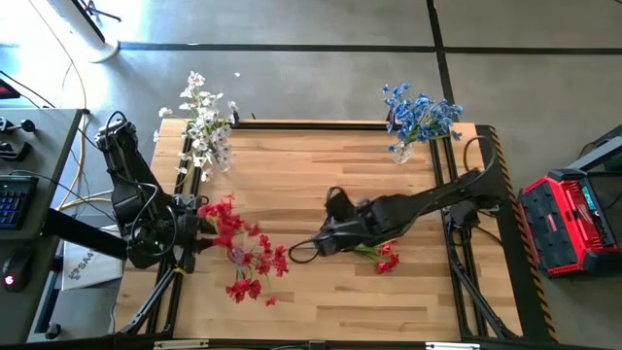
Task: Sort flowers into vase by color
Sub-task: Put the left red flowers into the purple vase
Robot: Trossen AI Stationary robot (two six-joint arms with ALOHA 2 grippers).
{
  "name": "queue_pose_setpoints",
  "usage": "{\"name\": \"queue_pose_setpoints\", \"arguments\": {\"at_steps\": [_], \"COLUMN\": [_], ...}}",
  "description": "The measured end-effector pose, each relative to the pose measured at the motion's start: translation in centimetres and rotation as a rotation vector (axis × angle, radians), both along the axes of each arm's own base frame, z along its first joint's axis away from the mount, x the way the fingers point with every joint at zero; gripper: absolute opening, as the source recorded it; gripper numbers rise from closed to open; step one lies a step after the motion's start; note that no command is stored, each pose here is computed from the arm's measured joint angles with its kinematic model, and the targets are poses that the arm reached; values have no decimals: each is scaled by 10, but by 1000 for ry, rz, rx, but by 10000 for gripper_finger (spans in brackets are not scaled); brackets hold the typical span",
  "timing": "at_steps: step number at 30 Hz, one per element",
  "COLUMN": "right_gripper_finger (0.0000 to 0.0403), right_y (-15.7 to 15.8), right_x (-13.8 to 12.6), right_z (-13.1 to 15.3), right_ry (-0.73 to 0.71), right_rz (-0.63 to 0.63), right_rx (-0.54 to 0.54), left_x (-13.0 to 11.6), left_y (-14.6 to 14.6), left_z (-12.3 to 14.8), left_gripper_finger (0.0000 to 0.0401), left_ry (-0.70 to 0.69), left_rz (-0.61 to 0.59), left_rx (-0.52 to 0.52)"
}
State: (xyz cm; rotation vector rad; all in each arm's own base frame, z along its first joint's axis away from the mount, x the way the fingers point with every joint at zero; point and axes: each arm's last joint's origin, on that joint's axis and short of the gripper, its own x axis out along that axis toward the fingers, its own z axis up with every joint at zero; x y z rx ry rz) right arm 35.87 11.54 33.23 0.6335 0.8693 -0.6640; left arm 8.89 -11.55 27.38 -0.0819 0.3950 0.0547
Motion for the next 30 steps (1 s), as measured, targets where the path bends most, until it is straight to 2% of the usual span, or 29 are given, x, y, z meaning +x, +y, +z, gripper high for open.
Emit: {"name": "queue_pose_setpoints", "arguments": {"at_steps": [6,10,14,19,24,27,30], "right_gripper_finger": [230,222,216,218,218,218,216], "right_y": [7,9,10,13,15,17,18], "right_x": [11,10,6,5,5,5,6], "right_z": [-36,-42,-43,-42,-42,-42,-42], "right_ry": [177,230,262,263,282,307,303], "right_rz": [-15,-73,-198,-271,-259,-236,-239], "right_rx": [74,161,277,334,379,448,466], "left_x": [-1,-4,-9,-15,-15,-12,-12], "left_y": [0,5,14,22,27,24,23], "left_z": [-1,2,8,13,6,5,6], "left_gripper_finger": [154,184,189,189,190,190,190], "left_ry": [27,26,16,50,62,69,77], "left_rz": [-34,-12,-5,-50,73,80,55], "left_rx": [-5,-100,-207,-330,-362,-349,-348]}}
